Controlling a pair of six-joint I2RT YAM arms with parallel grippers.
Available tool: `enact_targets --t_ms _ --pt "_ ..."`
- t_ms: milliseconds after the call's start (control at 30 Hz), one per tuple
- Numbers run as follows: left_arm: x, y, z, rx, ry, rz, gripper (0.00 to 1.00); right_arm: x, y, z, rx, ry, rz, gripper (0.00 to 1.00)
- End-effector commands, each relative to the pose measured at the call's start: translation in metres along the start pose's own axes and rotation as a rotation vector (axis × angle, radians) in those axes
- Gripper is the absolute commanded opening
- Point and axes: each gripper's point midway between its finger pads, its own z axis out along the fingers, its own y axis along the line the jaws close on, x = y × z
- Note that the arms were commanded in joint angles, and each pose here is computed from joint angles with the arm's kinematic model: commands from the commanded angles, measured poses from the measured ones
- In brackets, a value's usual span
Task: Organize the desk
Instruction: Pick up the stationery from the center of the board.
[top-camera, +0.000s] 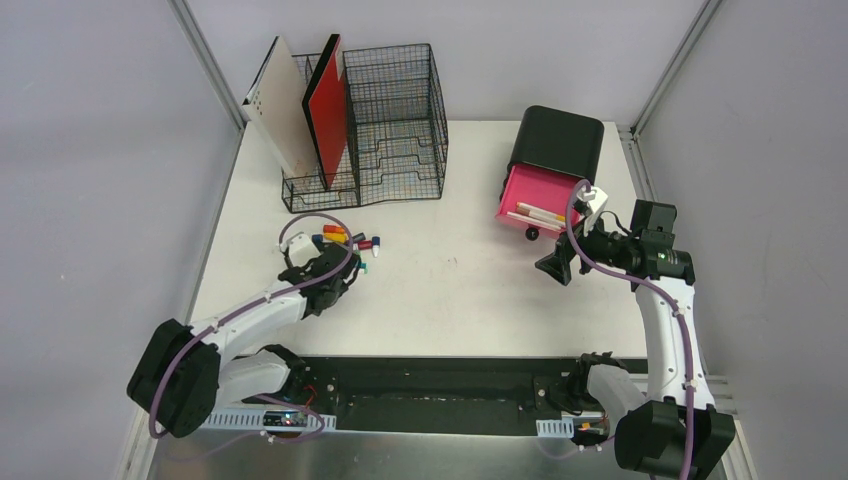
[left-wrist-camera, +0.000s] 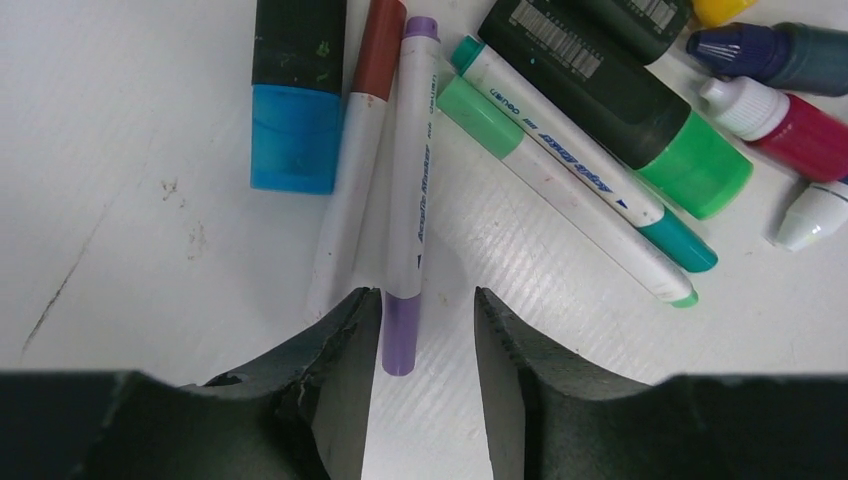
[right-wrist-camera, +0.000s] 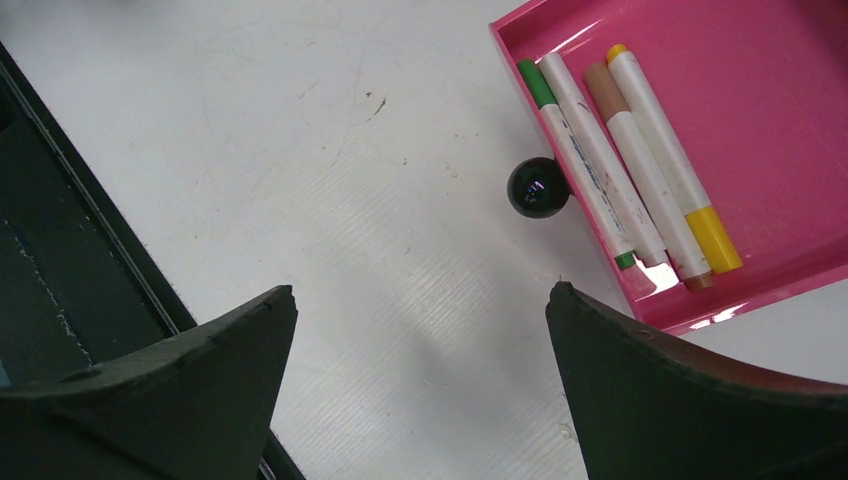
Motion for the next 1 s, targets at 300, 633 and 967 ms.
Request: enact_targets --t_ms 300,633,967 --pt "-0.002 0.003 0.020 -0.125 0.156 -0.056 0.40 -0.009 0.002 -0.003 -0.006 -0.030 -0.052 0.99" --pt "0.000 -0.008 0.030 -0.131 0.227 0.005 0.01 -0.009 0.002 -0.003 -0.006 -0.029 -0.052 0.99" --pt "-0.012 -0.011 0.011 0.008 0.147 -0.015 0.00 -0.008 0.004 -0.002 -0.021 -0.032 -0.048 0.99"
